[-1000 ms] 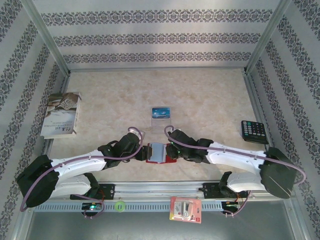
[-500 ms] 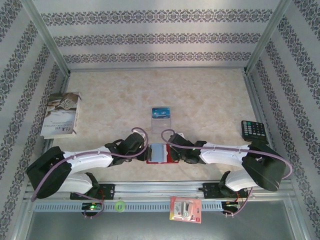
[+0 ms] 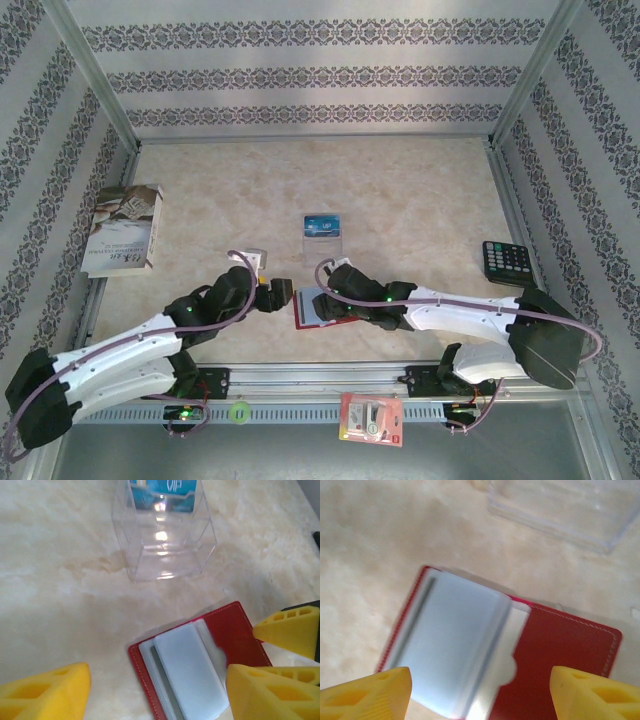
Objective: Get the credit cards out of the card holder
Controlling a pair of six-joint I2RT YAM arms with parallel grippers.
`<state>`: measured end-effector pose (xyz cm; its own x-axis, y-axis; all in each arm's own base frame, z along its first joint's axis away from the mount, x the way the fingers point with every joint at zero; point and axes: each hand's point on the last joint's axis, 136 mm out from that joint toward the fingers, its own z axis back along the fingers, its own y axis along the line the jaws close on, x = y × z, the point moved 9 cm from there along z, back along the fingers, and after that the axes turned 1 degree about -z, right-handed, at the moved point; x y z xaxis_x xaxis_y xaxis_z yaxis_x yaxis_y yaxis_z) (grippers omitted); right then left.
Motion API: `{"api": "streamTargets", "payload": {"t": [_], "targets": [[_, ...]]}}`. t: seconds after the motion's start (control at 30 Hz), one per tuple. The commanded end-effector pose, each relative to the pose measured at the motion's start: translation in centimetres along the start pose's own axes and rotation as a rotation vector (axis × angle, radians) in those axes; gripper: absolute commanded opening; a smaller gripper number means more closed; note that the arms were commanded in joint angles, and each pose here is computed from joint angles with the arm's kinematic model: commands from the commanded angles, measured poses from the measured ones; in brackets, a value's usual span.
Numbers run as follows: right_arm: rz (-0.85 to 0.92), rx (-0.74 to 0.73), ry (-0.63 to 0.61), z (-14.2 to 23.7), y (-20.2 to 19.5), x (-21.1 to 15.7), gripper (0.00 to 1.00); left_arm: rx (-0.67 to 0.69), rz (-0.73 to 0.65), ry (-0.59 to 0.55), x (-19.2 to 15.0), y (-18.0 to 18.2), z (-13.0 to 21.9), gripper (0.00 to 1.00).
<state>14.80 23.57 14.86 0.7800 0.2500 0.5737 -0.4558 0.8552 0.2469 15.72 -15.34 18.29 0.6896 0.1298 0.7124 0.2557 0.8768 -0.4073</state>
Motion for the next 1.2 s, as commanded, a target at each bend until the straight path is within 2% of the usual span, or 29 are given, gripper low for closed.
{"api": "streamTargets", "payload": {"t": [0.0,0.07,0.1,0.27,0.5,0.8,0.97,1.17], "targets": [[0.000,-0.052,-0.006,0.2,1.2,1.0,0.76,0.116,-0.020,-0.003,-0.5,1.9,1.2,0.85],[-0.006,-0.097,0.027,-0.8,1.6,1.1,0.77,0.118,-0.024,-0.019,-0.4,2.1,1.7,0.97],[-0.006,-0.124,0.043,-1.4,1.7,1.1,0.77,0.117,-0.023,-0.026,-0.4,2.2,2.0,1.00],[0.003,-0.160,0.086,-3.8,2.7,0.9,0.85,0.127,-0.021,-0.026,-0.7,2.6,2.3,1.00],[0.015,-0.164,0.117,-5.0,3.3,0.7,0.86,0.125,-0.009,-0.023,-1.1,2.9,2.2,1.00],[0.011,-0.172,0.168,-6.2,2.9,-0.6,0.80,0.119,-0.018,-0.020,-1.1,2.8,2.2,1.00],[0.006,-0.173,0.172,-6.4,2.7,-1.0,0.73,0.112,-0.022,-0.018,-1.0,2.7,2.3,0.99],[-0.002,-0.159,0.161,-6.2,2.6,-1.2,0.63,0.084,-0.025,0.012,-1.3,2.3,1.5,0.89]]}}
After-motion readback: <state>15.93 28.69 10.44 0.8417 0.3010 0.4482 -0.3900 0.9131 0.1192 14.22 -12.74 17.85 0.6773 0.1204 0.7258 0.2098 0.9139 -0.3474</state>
